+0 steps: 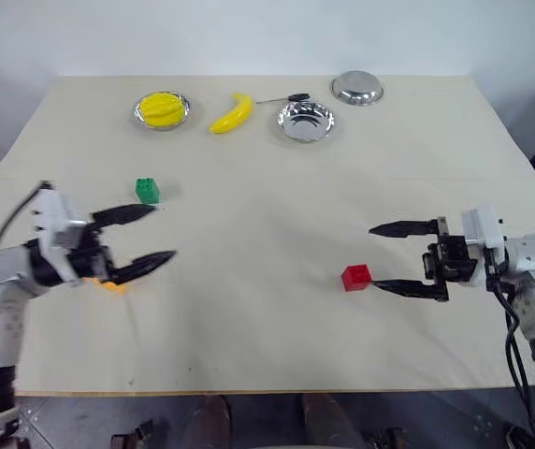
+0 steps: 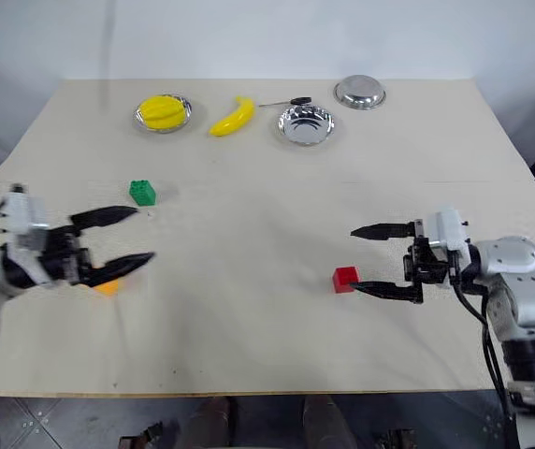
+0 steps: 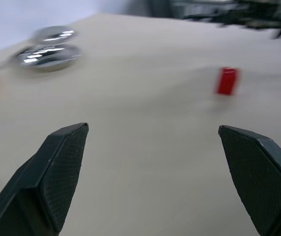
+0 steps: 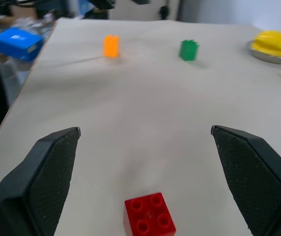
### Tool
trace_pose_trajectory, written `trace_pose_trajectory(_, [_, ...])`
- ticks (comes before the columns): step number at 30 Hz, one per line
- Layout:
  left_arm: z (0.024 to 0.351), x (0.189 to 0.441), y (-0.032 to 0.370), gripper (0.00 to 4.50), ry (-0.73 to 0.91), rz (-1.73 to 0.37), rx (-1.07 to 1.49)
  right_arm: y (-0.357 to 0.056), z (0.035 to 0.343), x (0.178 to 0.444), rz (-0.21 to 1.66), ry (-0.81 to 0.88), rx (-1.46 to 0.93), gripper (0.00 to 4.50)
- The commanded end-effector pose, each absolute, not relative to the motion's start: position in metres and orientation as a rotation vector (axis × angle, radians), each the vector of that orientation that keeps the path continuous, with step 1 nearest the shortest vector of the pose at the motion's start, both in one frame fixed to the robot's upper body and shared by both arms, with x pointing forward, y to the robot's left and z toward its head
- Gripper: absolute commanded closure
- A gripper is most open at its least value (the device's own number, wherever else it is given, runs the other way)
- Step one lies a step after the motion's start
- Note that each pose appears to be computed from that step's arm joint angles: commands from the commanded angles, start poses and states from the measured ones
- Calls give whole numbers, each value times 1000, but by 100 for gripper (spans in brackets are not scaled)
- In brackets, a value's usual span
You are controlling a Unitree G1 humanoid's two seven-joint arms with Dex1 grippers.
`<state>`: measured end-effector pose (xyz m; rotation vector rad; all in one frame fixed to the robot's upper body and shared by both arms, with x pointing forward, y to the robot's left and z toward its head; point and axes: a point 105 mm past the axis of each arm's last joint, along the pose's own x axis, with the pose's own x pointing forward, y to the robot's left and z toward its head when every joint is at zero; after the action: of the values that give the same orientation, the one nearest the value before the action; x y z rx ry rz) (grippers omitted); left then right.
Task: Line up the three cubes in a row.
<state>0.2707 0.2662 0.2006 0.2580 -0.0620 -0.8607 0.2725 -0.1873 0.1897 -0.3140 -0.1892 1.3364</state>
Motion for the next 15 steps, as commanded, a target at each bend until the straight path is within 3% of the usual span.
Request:
trace_pose_trajectory(1, [198,263,302,0,-46,-739,262,-184,202,265,1305,-275,-331,3])
trace_pose_trajectory(7, [189,235,402,0,-4,-337,130,-171,198,255,1262,-311,-295,3])
trace_pose_trajectory(12, [181,238,397,0,-19,-324,116,-172,196,256,1257,-306,-327,3])
trace_pose_trajectory(15, [174,250,370,0,-8,-390,135,-172,196,256,1259,-297,-326,3])
